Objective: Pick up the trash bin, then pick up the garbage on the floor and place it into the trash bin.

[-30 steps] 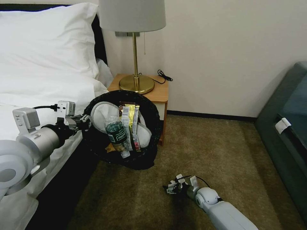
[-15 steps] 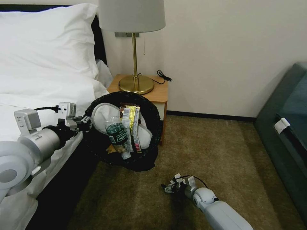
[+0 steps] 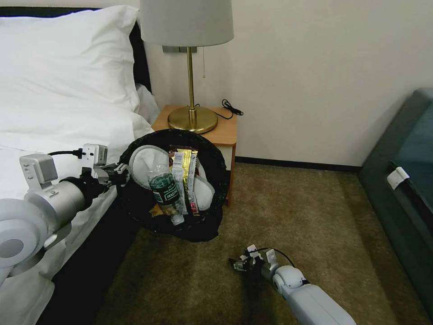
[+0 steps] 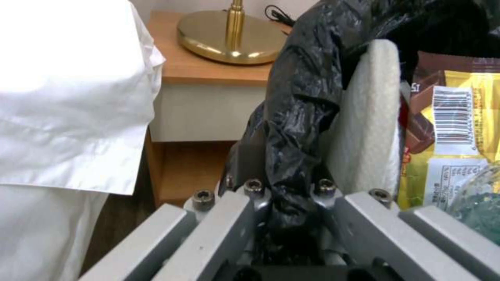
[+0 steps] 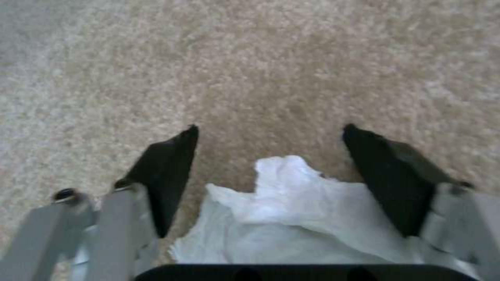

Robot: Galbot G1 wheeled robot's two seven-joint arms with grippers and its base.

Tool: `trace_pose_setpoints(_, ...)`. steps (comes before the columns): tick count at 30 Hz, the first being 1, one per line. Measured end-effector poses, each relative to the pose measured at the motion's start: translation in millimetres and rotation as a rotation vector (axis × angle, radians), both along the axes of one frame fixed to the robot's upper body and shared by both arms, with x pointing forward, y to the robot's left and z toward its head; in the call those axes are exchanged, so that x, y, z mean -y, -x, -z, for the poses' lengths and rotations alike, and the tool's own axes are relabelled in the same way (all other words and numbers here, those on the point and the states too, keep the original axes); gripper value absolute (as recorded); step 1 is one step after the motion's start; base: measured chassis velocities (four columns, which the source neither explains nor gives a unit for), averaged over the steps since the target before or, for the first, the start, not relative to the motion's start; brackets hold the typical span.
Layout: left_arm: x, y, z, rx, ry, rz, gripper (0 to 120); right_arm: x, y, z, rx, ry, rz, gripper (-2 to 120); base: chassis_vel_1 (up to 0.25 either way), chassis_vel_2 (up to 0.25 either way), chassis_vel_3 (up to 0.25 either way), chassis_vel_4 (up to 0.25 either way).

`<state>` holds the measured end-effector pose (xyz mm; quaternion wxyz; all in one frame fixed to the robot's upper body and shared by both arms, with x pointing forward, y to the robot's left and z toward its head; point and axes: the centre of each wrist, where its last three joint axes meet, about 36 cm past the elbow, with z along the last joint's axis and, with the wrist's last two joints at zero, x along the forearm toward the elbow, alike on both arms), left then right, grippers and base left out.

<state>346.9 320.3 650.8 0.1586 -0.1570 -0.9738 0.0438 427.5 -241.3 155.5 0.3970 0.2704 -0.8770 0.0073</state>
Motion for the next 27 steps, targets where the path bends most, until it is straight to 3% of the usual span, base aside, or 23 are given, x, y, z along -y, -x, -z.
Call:
trace_pose_setpoints(5, -0.1, -0.4, 0.5, 0.0, 0.003, 0.0, 1, 10.7, 3.3, -5.9, 0.009, 0.025, 0.024, 50, 0.0, 0.0, 0.0, 0.0)
trace_pose_setpoints(6, -0.1, -0.4, 0.5, 0.0, 0.003, 0.0, 1, 10.7, 3.3, -5.9, 0.009, 0.025, 0.024, 50, 0.0, 0.0, 0.0, 0.0)
trace_pose_setpoints(7, 0.1, -0.3, 1.0, 0.0, 0.005, 0.001, 1, 17.9, 5.8, -8.7, 0.006, 0.029, 0.031, 42, 0.0, 0.0, 0.0, 0.0)
trace_pose_setpoints(19, -1.2, -1.9, -0.3, 0.01, 0.003, 0.004, 1, 37.5, 13.7, -12.7, 0.01, 0.058, 0.06, 1, 0.0, 0.0, 0.0, 0.0)
trace_pose_setpoints(27, -1.8, -2.2, -2.8, 0.013, -0.005, 0.006, 1, 31.6, 9.5, -14.3, 0.018, 0.054, 0.063, 0, 0.0, 0.0, 0.0, 0.0)
